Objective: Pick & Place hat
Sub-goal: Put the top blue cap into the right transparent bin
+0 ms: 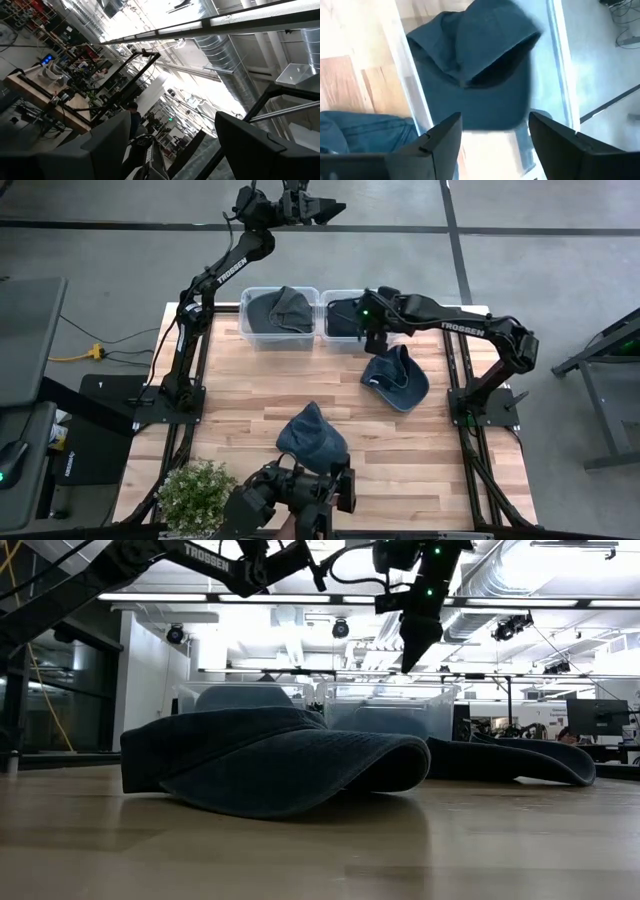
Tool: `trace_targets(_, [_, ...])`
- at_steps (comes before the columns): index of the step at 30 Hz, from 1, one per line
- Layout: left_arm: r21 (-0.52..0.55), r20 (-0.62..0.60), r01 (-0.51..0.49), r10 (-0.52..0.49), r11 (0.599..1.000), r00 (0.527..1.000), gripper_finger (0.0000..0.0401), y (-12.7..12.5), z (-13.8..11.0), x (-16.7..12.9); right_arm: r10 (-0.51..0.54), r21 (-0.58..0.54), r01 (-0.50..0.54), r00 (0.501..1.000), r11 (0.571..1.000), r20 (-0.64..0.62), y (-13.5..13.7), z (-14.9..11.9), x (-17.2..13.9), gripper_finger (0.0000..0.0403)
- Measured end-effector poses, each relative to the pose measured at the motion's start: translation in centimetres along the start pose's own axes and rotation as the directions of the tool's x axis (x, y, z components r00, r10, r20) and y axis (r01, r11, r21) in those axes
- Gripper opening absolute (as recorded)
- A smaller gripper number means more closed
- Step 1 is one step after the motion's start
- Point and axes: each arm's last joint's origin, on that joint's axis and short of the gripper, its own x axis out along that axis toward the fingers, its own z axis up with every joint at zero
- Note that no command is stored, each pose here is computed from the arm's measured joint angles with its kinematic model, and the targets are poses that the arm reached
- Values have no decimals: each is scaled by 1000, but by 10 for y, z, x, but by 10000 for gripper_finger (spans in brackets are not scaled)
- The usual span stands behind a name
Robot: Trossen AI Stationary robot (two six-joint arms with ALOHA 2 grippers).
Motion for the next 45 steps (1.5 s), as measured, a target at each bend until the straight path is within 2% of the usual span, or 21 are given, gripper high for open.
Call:
trace_targets(4, [-5, -1, -4, 4, 1000, 1000, 286, 1, 0, 0, -9, 26, 8, 1000, 1000, 25, -6, 0, -16, 233])
trace_targets(8, [-1, -34, -3, 3, 1000, 999, 286, 1, -1, 0, -25, 173, 18, 999, 985, 38, -17, -5, -45, 234])
trace_targets(13, [21, -108, 7, -5, 1000, 994, 286, 1, -3, 0, 1, 395, -15, 999, 919, 36, -26, -26, -80, 234])
trace_targets(20, [66, -171, 27, -15, 997, 985, 286, 1, -5, -1, 100, 564, -105, 994, 819, 40, -28, -70, -97, 234])
trace_targets(25, [82, -200, 41, -24, 996, 979, 286, 0, -8, 2, 156, 678, -123, 988, 725, 12, -25, -103, -92, 234])
trace_targets(29, [110, -247, 77, -47, 991, 968, 286, -1, -16, 11, 247, 749, -132, 968, 649, -43, -20, -125, -77, 234])
trace_targets(36, [128, -314, 117, -72, 985, 947, 286, 1, -37, 33, 366, 777, -127, 920, 616, -140, -10, -149, -37, 234])
trace_targets(41, [137, -355, 146, -89, 980, 931, 286, 0, -48, 43, 436, 795, -183, 893, 579, -112, -7, -164, -10, 234])
trace_targets(45, [126, -368, 156, -100, 980, 924, 286, -1, -55, 50, 461, 810, -187, 880, 556, -113, -6, -176, 4, 234])
